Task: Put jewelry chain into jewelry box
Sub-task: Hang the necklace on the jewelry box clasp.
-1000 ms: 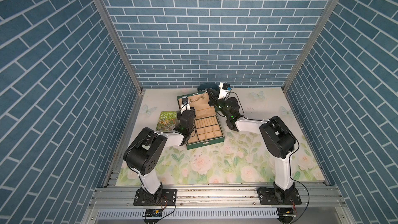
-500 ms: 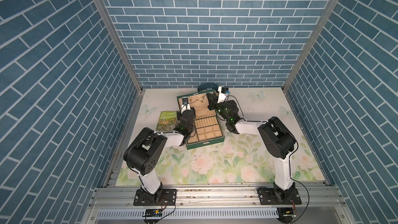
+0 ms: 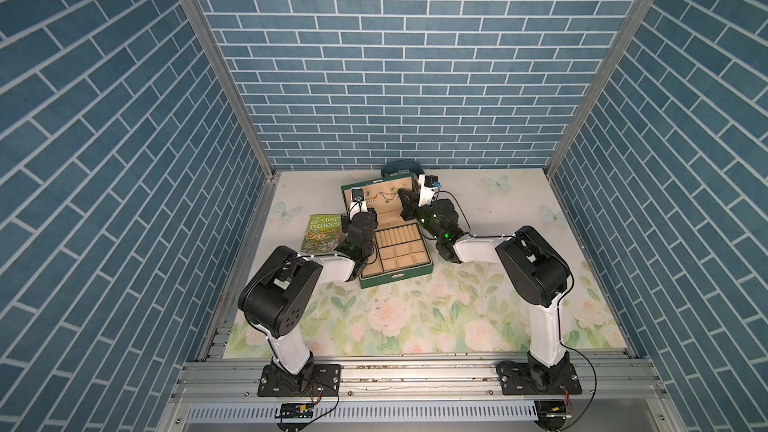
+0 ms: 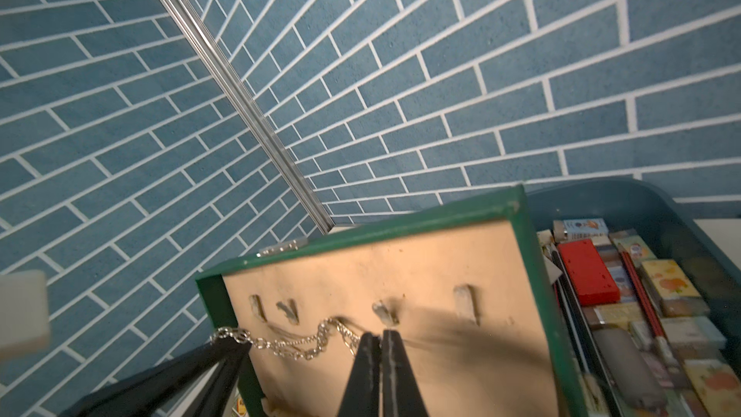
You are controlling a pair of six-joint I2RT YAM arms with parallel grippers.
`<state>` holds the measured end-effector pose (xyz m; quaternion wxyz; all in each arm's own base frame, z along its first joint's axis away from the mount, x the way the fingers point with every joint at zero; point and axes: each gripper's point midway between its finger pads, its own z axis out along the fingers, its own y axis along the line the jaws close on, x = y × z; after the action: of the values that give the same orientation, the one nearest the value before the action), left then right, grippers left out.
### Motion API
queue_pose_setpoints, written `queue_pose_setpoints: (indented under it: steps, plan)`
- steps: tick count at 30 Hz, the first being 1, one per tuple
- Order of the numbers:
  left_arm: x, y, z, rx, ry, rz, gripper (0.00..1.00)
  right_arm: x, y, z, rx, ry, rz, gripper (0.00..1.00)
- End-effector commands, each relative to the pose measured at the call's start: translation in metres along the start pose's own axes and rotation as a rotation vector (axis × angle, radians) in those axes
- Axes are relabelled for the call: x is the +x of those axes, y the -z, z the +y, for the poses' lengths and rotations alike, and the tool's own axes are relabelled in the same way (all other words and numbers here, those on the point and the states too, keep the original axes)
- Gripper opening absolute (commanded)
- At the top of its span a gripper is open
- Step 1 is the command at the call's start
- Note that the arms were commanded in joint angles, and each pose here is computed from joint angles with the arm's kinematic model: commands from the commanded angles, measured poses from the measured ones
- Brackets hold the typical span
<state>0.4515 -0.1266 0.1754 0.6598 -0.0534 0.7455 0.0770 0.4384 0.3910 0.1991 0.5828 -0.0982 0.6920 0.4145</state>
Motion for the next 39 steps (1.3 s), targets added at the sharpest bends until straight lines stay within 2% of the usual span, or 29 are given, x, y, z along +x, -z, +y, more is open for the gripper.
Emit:
queue_pose_setpoints:
  steps: [1, 13, 39]
  plan:
    - [-0.004, 0.0, 0.001, -0.013, 0.003, -0.006, 0.0, 0.004, 0.003, 0.003, -0.01, -0.02, 0.007, 0.0]
    - [-0.008, 0.0, -0.001, -0.007, 0.007, -0.011, 0.0, 0.031, -0.003, -0.009, 0.02, -0.036, 0.091, 0.0]
    - [-0.011, -0.003, -0.004, 0.0, 0.0, -0.007, 0.0, 0.058, -0.003, -0.012, 0.005, -0.092, 0.164, 0.02]
